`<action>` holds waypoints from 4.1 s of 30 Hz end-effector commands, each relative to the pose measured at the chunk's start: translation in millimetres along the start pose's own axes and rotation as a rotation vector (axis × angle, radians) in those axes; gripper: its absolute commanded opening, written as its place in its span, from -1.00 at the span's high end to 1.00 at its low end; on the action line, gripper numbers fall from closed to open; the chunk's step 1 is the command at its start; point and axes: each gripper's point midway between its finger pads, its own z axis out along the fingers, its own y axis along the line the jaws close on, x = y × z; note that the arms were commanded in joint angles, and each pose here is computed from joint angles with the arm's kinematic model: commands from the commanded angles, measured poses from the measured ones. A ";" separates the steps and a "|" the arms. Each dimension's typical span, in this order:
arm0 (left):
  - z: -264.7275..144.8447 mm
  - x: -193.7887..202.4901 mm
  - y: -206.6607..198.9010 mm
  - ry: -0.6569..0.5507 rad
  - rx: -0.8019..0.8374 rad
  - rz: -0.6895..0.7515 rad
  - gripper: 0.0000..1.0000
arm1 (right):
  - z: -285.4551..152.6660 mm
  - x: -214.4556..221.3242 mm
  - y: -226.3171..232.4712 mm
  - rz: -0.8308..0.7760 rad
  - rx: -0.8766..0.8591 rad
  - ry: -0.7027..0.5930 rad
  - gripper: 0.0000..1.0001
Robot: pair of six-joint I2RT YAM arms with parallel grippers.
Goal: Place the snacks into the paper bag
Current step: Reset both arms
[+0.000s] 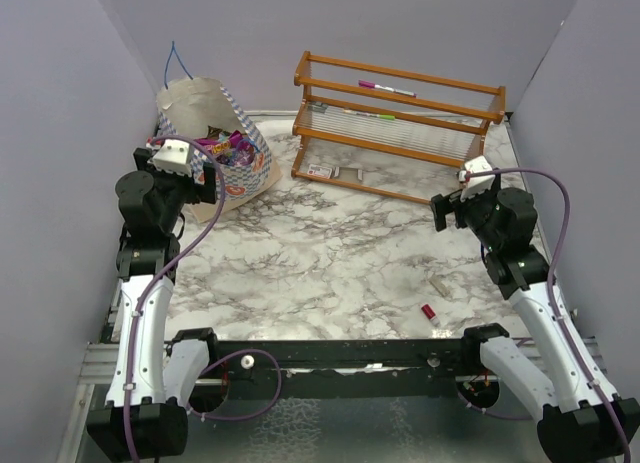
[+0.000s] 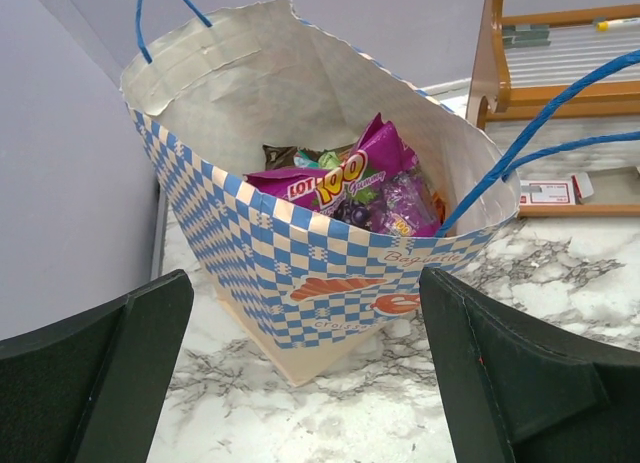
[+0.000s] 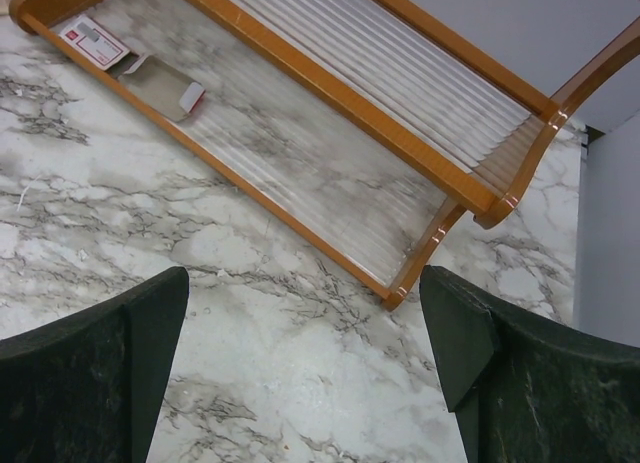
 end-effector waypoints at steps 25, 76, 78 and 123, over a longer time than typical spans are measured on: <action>-4.6 11.3 -4.4 0.028 0.005 -0.018 -0.98 | -40.5 -34.0 -29.1 -0.007 0.117 -0.139 -0.99; -10.0 15.5 8.7 0.058 -0.071 -0.005 -0.98 | -41.7 -24.8 -27.0 -0.064 0.095 -0.111 -0.99; -10.6 14.2 8.5 0.057 -0.069 -0.004 -0.98 | -41.8 -24.7 -26.5 -0.066 0.092 -0.111 -0.99; -7.7 19.7 5.3 0.069 -0.049 -0.004 -0.98 | -37.8 -19.5 -23.8 -0.071 0.074 -0.094 -0.99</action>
